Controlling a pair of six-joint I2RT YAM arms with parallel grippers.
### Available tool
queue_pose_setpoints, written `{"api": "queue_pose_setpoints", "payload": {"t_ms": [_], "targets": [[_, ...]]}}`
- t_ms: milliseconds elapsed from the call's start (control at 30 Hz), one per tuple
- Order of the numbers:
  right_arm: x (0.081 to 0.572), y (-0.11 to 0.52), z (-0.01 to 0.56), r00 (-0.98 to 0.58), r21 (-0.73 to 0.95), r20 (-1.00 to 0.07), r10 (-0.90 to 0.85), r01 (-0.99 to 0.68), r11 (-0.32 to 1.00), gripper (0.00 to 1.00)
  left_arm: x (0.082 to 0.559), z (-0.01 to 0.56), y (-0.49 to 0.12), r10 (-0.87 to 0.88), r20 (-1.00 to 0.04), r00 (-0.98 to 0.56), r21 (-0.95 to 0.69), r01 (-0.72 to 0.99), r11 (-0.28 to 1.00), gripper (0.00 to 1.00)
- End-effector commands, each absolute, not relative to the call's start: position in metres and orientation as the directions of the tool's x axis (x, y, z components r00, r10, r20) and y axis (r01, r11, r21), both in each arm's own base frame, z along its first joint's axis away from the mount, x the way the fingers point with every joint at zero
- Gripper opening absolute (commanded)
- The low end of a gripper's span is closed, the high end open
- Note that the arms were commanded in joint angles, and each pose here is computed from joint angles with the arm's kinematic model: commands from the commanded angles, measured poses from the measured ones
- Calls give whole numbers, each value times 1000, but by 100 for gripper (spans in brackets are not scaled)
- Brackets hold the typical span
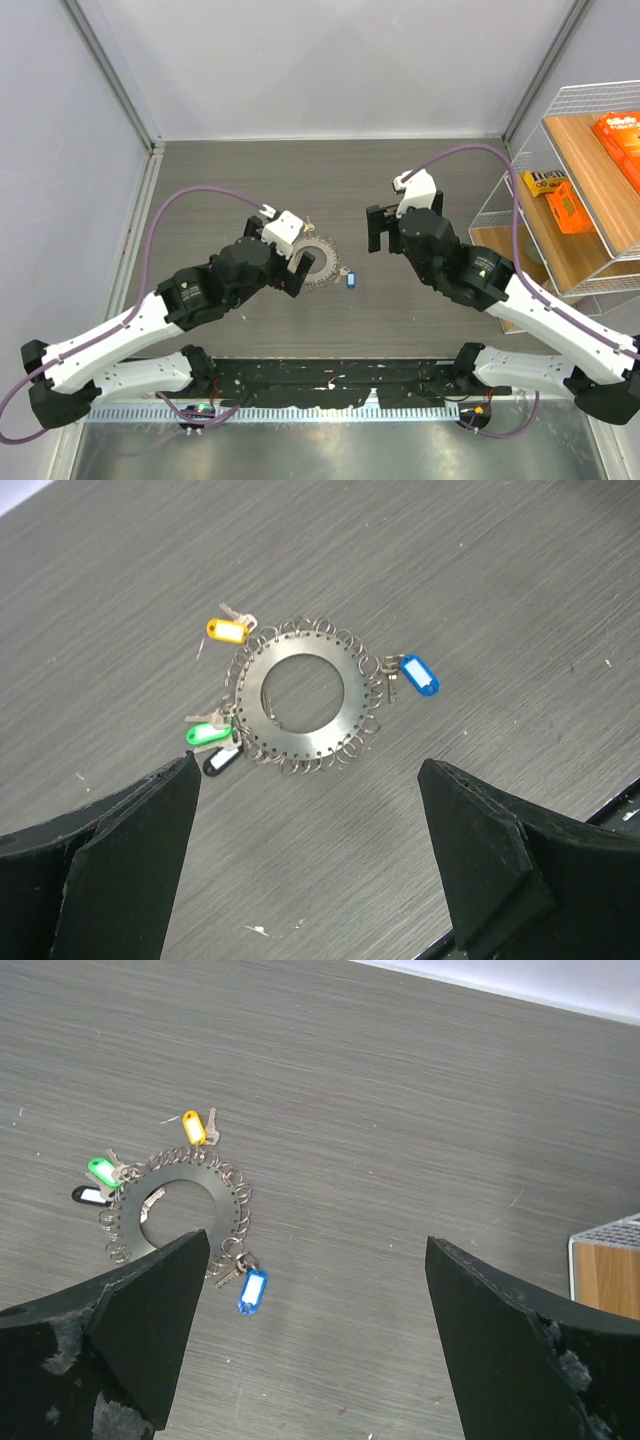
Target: Put the keys on the keyring
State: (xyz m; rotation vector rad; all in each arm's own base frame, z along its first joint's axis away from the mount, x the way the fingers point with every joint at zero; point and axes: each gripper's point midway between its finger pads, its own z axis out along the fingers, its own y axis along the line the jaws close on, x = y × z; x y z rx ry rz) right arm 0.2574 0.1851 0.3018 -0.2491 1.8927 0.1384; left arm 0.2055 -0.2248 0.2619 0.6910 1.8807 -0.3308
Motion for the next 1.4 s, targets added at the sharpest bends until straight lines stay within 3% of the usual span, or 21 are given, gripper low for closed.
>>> {"api": "queue_pose_setpoints", "payload": {"t_ms": [0,100,233,567,800,967,1367], "targets": [[255,179,293,-333,1,-941,-66,-198,980,96,210,273,-223,203,-941,-270,23,548,836,99],[247,196,262,-367,-123,-892,-265,-367,922,96,206,271,-222,167,-949,-267,-11,558,830,99],[227,227,227,-391,-46,-868,-307,-552,832,96,198,261,-217,114,-953,-279,-65,560,826,99],[212,255,158,-462,44,-828,-317,-617,785,100,177,241,-188,51,-932,-360,-153,517,842,99],[209,289,122,-503,9,-777,-379,-610,792,81,168,221,-178,25,-917,-398,-194,501,843,99],[220,313,117,-526,33,-785,-327,-562,826,71,162,217,-172,2,-910,-414,-222,493,841,99],[239,341,99,-558,24,-776,-295,-493,869,56,155,213,-155,-20,-910,-414,-234,474,849,99]]}}
